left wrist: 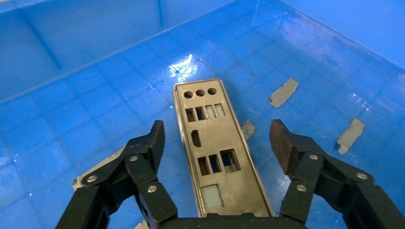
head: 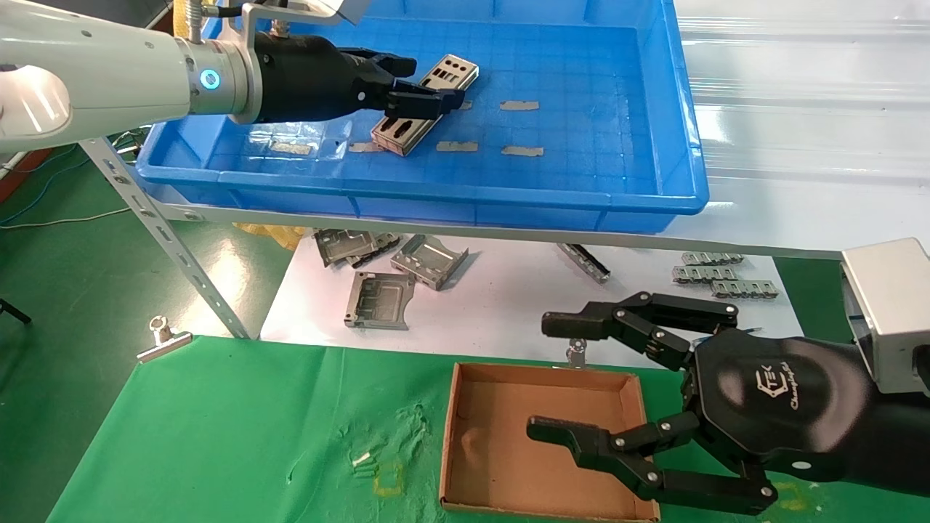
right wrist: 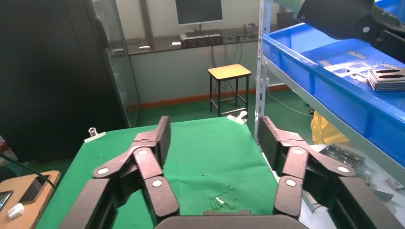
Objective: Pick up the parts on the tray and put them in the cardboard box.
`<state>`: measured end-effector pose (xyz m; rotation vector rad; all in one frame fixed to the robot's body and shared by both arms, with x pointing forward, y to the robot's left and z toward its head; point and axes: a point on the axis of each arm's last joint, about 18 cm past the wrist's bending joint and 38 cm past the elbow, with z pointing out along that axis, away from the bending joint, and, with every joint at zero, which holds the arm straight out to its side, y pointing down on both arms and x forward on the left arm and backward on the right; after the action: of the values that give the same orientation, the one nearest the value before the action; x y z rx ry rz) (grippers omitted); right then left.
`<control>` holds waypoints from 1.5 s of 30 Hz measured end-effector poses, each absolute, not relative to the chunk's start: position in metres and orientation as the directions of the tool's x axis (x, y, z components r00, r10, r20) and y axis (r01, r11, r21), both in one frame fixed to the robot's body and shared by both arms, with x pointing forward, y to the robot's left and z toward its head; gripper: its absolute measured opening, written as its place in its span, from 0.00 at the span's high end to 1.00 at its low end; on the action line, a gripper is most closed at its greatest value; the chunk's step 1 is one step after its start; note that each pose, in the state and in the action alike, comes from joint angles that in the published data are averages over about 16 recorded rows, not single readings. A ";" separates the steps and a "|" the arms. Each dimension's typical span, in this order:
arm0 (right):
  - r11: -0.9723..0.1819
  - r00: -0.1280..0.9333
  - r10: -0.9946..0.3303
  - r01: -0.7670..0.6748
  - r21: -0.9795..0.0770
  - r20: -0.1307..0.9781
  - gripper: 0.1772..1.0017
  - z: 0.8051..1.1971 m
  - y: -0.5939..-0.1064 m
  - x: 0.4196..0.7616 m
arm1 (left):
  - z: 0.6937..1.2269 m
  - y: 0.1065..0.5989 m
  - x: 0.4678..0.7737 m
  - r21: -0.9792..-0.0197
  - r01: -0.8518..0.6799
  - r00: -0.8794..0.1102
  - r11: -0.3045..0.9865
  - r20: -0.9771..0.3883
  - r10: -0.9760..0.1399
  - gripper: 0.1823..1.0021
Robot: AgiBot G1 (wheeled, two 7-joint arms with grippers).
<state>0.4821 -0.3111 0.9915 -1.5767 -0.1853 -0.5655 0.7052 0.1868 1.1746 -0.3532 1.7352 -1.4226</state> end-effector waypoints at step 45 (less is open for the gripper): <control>-0.101 0.861 -0.219 0.448 -0.888 0.459 0.00 0.991 -0.311 0.482 | 1.194 0.192 0.690 -0.914 0.308 -0.631 0.265 -0.404 -0.662 0.68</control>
<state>0.4821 -0.3111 0.9915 -1.5767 -0.1853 -0.5655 0.6903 0.1923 1.1939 -0.3274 1.7167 -1.4916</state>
